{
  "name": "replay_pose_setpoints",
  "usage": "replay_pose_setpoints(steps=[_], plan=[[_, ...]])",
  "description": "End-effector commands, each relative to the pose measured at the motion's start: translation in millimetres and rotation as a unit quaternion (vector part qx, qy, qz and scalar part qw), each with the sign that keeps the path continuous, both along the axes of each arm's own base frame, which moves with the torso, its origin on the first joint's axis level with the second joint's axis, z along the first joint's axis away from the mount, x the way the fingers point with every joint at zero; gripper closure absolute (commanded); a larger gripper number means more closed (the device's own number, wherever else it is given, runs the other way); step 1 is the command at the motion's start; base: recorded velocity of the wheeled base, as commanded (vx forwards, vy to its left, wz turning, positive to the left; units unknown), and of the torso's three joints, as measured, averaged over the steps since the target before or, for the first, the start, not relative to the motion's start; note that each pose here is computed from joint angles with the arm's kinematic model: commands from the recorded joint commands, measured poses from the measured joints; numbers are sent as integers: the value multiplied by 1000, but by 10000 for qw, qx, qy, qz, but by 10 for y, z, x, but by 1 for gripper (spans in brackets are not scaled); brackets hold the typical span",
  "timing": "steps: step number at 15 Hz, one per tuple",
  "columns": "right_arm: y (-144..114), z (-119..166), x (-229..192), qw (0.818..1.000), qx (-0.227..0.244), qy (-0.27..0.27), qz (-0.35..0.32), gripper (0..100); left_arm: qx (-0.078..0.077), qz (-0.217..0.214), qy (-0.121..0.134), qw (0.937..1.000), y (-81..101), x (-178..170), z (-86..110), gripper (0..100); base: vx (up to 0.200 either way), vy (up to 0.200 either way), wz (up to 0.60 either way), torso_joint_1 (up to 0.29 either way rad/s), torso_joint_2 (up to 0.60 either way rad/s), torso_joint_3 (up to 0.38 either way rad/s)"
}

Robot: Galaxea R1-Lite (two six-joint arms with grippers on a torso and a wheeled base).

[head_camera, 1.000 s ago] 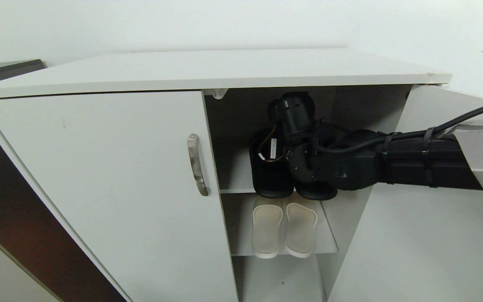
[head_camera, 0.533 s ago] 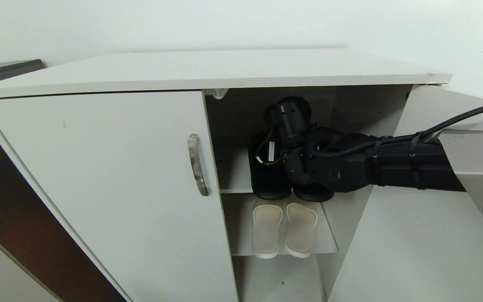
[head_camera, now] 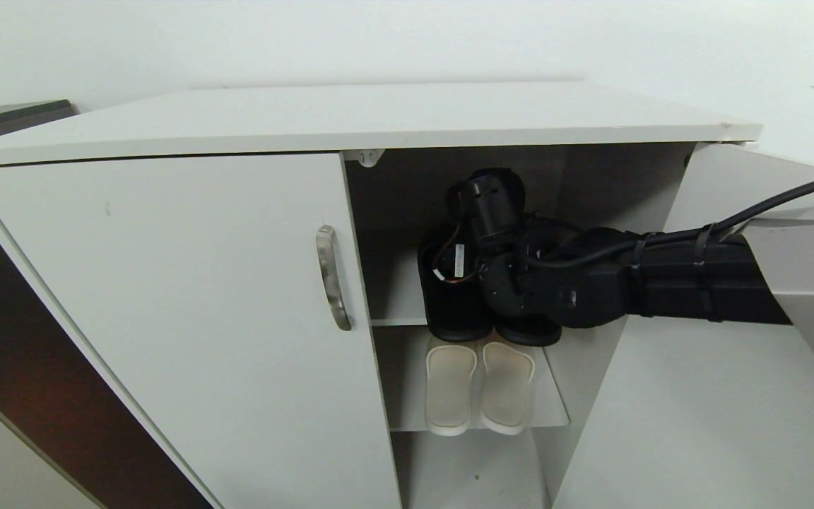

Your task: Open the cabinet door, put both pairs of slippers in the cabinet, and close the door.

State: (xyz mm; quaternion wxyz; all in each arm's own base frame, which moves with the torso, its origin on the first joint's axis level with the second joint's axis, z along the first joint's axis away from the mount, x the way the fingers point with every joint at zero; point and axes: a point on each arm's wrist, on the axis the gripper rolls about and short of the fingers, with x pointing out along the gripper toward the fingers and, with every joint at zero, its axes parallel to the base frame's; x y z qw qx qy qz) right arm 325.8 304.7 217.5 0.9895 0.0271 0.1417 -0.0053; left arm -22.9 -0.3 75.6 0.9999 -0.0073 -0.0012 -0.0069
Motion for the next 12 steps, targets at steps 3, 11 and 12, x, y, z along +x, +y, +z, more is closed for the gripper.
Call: replay_pose_setpoints(steps=[3, 11, 12], plan=[[-68, 177, -340, 9998, 19, -34, 177, 0, 4, 8, 5, 10000, 0, 1, 1, 100, 0, 0, 0, 0, 0, 0], [-432, 190, -1241, 9960, 276, -114, 838, 100, 4, 8, 5, 10000, 0, 1, 1, 100, 0, 0, 0, 0, 0, 0], [-499, 154, -1352, 9944, 278, -60, 1013, 100, 4, 8, 5, 10000, 0, 1, 1, 100, 0, 0, 0, 0, 0, 0]])
